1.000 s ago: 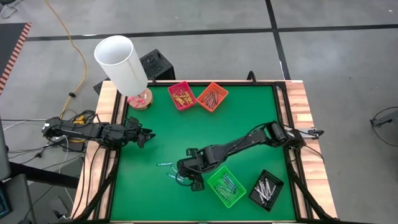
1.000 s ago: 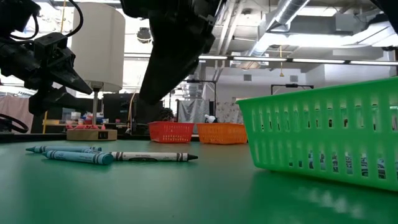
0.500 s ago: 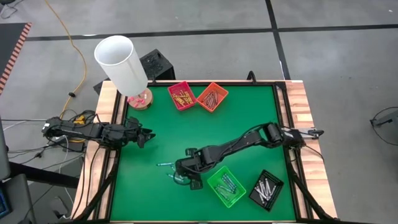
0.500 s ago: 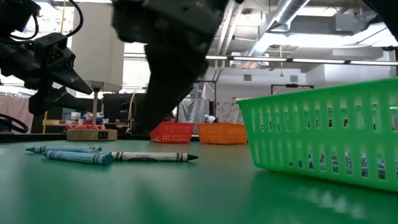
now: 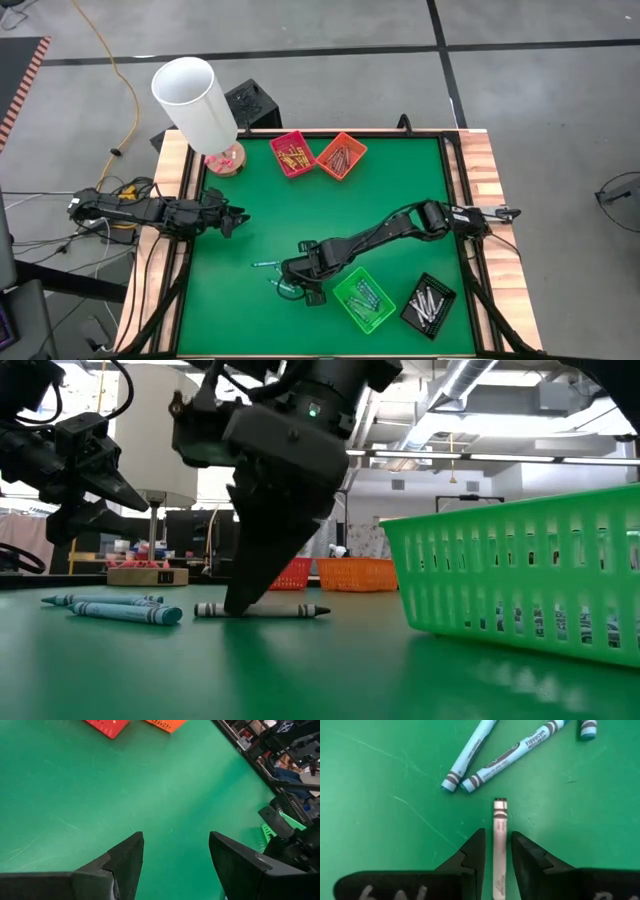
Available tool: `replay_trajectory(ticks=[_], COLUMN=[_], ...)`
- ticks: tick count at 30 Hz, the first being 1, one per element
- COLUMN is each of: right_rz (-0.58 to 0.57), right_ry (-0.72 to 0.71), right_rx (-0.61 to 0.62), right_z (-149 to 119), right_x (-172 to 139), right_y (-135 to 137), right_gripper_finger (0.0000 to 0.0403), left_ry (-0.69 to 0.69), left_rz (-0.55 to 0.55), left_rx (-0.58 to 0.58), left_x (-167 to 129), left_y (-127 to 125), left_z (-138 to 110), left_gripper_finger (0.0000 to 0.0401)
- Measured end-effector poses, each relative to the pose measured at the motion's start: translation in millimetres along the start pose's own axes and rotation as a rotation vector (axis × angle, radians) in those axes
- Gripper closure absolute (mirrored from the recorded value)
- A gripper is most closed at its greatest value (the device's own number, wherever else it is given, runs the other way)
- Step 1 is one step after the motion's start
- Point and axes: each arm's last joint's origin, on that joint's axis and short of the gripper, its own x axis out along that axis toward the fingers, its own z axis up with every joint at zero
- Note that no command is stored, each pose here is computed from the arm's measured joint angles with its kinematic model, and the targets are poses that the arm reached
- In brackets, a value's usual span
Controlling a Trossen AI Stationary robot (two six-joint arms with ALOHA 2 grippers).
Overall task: Sort crayons
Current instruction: Put the black crayon into the black bin
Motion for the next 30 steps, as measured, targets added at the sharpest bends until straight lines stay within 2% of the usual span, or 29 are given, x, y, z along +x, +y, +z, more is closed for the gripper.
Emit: replay_trajectory(ticks=[9, 20, 30], right_rz=[-0.023, -0.037, -0.062], right_ry=[0.056, 0.075, 0.069], right_rx=[0.001, 0.025, 0.027], right_z=[-5.9, -7.7, -6.3], right_x=[6.2, 7.2, -11.3], right_y=[-1.2, -3.7, -4.8], right_gripper_finger=[0.0308, 0.0393, 0.0400], left_ry=[0.000, 0.000, 0.001], left_rz=[0.000, 0.000, 0.000], left_rx=[0.000, 0.000, 0.000], left_x=[0.0, 0.0, 0.0], left_y=[0.0, -0.1, 0.0], left_z=[0.0, 0.0, -0.1], left_gripper_finger=[0.0186, 0.0186, 0.0186])
